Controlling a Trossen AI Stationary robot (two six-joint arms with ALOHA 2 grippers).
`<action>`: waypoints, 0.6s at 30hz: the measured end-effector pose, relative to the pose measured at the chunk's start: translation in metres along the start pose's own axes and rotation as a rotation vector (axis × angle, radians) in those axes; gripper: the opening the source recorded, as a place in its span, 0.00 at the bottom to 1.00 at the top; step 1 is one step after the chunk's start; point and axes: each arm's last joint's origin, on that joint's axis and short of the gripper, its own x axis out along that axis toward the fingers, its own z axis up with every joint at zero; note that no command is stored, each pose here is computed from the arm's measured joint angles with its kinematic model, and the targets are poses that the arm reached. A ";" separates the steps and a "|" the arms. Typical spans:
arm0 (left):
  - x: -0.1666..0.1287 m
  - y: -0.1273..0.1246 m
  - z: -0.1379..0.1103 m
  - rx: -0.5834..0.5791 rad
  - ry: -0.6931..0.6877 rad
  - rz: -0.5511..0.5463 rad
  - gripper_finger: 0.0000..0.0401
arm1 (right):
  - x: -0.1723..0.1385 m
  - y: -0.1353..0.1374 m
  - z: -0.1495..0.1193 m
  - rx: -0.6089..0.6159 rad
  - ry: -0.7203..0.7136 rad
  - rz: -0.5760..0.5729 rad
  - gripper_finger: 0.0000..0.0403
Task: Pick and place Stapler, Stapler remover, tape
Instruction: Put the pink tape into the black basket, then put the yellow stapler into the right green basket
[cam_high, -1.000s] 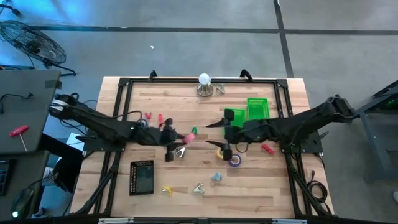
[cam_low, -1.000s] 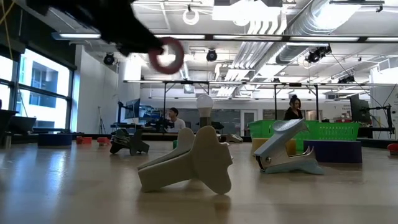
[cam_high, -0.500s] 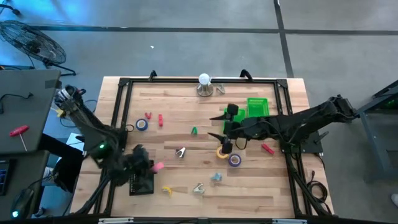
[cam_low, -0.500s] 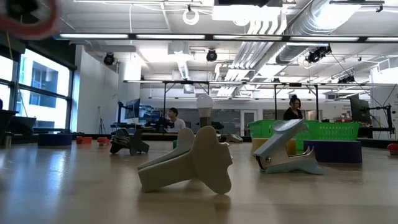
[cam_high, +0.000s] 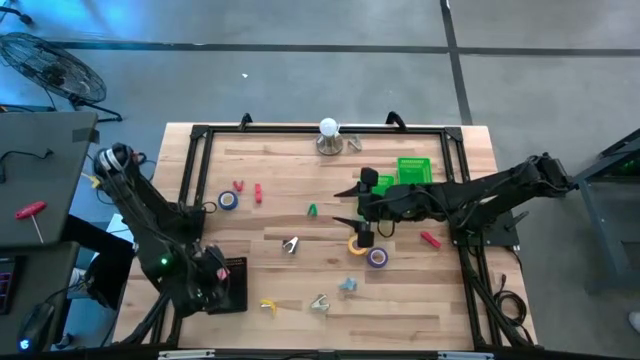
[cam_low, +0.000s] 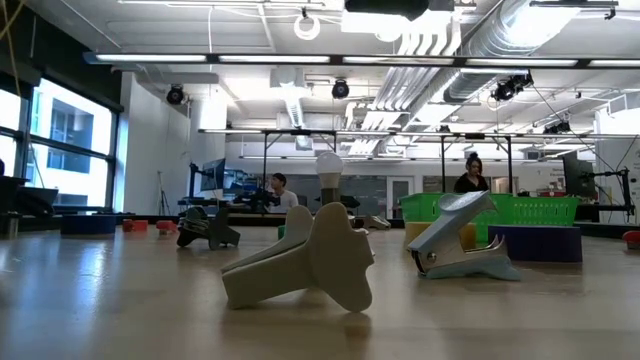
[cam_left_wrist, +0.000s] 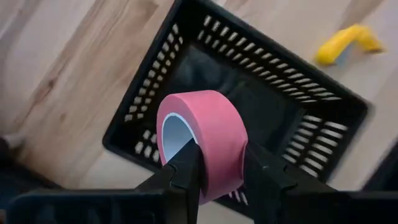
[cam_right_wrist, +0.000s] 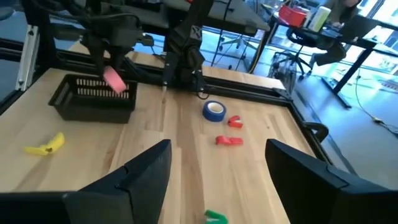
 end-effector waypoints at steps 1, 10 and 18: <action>0.002 -0.001 -0.001 0.002 -0.002 0.008 0.21 | 0.000 0.000 0.000 0.000 0.002 0.000 0.63; 0.012 -0.004 -0.003 0.012 -0.009 0.044 0.48 | 0.000 0.000 0.000 0.024 0.004 -0.001 0.63; 0.011 -0.003 0.000 0.017 -0.112 0.044 0.82 | 0.000 0.000 0.000 0.029 0.004 0.003 0.63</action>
